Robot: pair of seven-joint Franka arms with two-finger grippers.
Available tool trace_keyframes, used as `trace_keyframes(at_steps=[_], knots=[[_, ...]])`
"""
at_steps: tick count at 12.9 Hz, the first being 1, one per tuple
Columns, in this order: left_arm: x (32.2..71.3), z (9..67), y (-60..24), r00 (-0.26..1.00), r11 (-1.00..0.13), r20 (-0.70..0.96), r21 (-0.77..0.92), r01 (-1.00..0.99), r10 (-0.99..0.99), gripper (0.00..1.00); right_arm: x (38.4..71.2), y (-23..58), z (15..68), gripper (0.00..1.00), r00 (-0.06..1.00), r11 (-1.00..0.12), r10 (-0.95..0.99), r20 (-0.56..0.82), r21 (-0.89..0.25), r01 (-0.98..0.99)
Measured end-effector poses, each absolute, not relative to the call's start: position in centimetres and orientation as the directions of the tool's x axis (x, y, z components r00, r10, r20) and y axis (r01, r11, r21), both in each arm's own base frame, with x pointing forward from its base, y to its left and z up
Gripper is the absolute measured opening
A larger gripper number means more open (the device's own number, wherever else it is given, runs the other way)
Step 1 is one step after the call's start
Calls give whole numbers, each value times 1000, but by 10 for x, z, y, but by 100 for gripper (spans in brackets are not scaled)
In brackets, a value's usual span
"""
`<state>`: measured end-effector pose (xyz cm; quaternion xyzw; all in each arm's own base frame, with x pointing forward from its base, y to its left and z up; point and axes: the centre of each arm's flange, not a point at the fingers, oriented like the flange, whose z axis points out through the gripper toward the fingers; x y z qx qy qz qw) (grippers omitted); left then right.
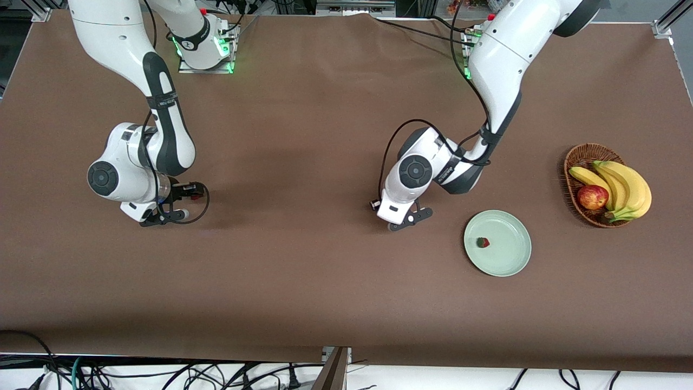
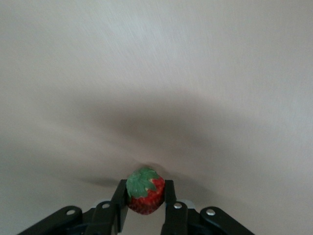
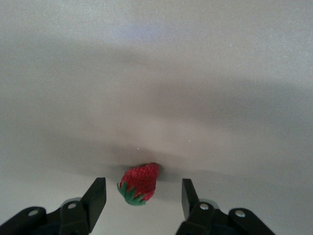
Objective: Collect all strawberries into plate
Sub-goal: 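Place the strawberry on the plate while the right gripper grasps the last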
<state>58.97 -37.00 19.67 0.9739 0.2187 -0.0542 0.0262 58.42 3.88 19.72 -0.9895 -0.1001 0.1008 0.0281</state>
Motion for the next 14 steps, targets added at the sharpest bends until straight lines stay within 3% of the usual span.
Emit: trace_keyframes(at_steps=[1,6,9,11,14], knots=[[598,207,-358,906,-910,-100,23,415,411,33,583,38,196,66,960,-979,201,-193,-77,189],[653,255,-234,982,-989,-112,-19,148,149,33,582,40,189,61,963,-980,195,-187,-78,183],[671,258,-172,992,-999,-122,7,-34,-35,33,581,50,188,53,962,-978,203,-181,-89,189],[677,255,-142,980,-988,-126,25,-151,-153,33,582,53,188,32,963,-977,207,-175,-89,194],[682,247,-109,953,-962,-134,5,-273,-272,33,584,59,191,30,962,-975,218,-167,-91,205]])
